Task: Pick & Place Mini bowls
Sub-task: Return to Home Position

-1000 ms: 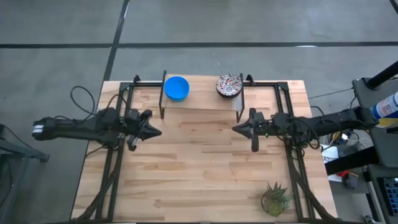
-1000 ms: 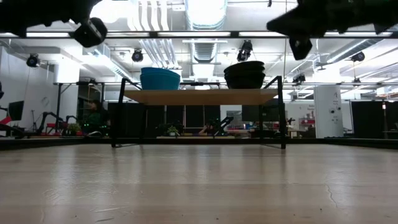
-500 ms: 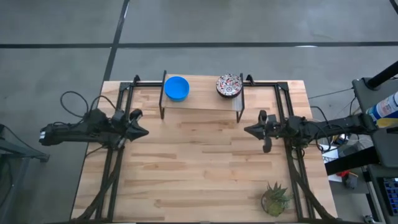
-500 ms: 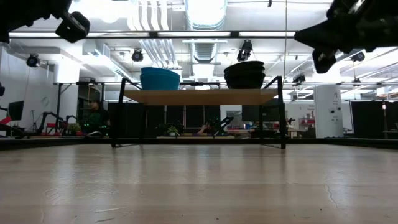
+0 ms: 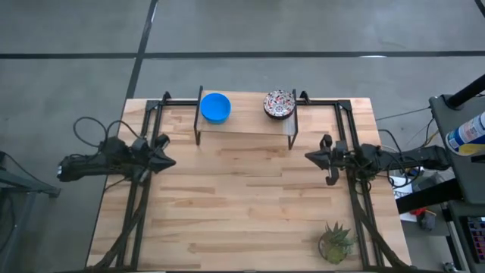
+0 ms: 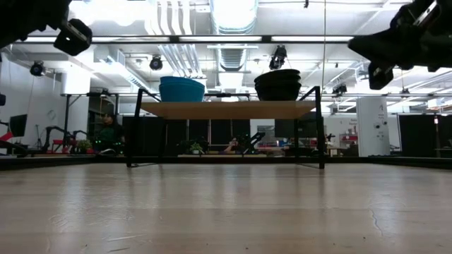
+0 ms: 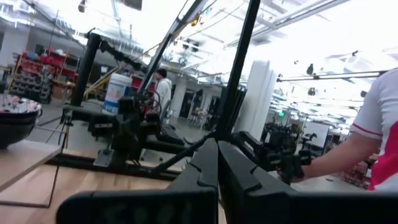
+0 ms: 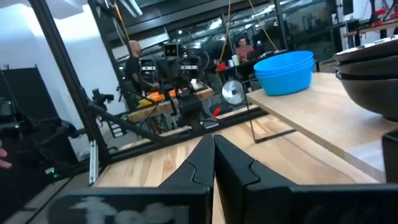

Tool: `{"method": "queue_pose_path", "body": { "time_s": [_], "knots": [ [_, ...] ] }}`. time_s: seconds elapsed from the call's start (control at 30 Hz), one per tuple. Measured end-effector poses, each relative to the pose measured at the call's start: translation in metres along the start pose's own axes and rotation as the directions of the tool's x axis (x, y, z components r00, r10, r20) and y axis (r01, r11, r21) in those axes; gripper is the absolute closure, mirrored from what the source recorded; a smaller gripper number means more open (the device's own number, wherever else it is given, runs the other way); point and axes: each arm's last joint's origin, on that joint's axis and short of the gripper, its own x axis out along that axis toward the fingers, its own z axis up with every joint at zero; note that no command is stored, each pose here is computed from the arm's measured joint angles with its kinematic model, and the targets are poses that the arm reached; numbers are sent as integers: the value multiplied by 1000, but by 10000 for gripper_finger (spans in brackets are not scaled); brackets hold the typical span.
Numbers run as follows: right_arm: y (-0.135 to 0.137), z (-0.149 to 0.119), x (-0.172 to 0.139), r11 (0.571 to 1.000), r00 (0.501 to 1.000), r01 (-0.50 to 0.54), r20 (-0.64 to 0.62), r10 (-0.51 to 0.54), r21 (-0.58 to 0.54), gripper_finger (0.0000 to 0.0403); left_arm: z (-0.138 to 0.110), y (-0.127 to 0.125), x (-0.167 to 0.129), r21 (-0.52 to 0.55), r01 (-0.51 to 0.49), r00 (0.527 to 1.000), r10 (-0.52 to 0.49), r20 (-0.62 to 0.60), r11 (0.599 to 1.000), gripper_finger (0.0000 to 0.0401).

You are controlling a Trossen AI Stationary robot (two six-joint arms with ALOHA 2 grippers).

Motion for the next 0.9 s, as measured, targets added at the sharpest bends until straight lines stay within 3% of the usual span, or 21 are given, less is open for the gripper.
{"method": "queue_pose_path", "body": {
  "time_s": [0.23,0.37,0.6,0.77,0.9],
  "knots": [
    [-1,-1,-7,998,1000,5,-11,-5,-69,394,-9,1,-4,18,31,999,-31,-15,999,399],
    [-3,5,-11,998,996,64,57,-62,-25,394,-13,3,-4,26,23,999,-23,-35,999,399],
    [-5,-2,-15,994,997,76,-4,-77,-82,394,-28,9,-3,119,22,999,-16,-51,993,399],
    [-7,-8,-15,992,993,92,-71,-98,-91,394,-34,11,-3,209,23,1000,-26,10,978,399],
    [-8,-9,-14,986,991,94,-84,-106,-138,394,-36,13,-3,289,-31,1000,28,13,957,399]
  ]
}}
